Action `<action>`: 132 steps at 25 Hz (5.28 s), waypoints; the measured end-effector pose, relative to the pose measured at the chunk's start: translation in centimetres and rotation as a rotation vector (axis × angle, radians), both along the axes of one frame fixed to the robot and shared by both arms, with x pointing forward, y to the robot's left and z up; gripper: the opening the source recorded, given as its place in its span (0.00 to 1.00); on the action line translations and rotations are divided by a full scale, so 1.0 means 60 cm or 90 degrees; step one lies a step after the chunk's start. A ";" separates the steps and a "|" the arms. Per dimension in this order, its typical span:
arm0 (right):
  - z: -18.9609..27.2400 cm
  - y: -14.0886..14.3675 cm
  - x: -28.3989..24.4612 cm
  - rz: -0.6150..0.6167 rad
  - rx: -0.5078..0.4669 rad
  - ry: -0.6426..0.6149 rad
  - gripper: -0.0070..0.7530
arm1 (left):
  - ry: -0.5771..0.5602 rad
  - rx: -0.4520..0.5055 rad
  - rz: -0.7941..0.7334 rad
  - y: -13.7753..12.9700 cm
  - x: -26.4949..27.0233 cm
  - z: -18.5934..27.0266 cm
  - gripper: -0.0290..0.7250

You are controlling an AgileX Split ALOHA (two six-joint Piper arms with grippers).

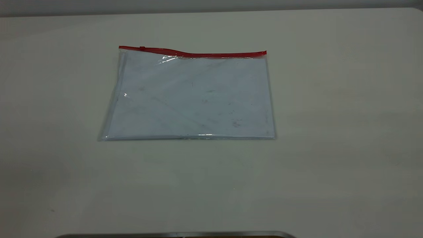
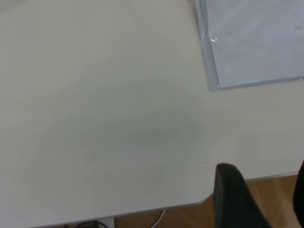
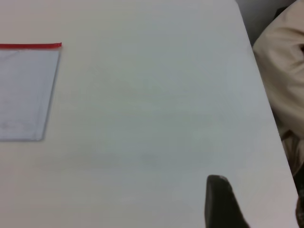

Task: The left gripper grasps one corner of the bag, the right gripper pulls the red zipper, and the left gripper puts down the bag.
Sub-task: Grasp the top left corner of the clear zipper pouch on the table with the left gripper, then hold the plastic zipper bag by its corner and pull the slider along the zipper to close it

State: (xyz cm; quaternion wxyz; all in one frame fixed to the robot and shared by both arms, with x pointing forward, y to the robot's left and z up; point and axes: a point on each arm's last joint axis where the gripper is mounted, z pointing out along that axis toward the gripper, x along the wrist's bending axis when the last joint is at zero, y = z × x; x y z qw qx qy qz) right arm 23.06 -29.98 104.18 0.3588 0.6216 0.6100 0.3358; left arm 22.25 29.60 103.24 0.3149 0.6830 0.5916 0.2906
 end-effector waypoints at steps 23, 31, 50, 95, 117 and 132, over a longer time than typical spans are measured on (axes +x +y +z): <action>-0.006 0.070 0.379 0.296 0.084 0.139 0.69 | 0.199 -0.045 0.019 -0.016 0.366 0.002 0.73; -0.087 0.181 0.526 0.420 0.100 0.197 0.69 | 0.232 -0.019 0.008 -0.016 0.508 -0.052 0.75; -0.166 0.235 0.598 0.419 0.153 0.258 0.66 | 0.340 -0.120 -0.104 0.017 0.795 -0.309 0.73; -0.186 0.261 0.685 0.479 0.095 0.198 0.58 | 0.181 -0.324 -0.518 -0.056 0.841 -0.419 0.11; -0.324 0.413 0.767 0.771 0.131 0.121 0.58 | 0.203 -0.242 -0.793 -0.145 0.796 -0.422 0.11; -0.369 0.414 0.758 0.803 0.139 0.136 0.57 | 0.149 -0.188 -0.891 -0.176 0.789 -0.420 0.11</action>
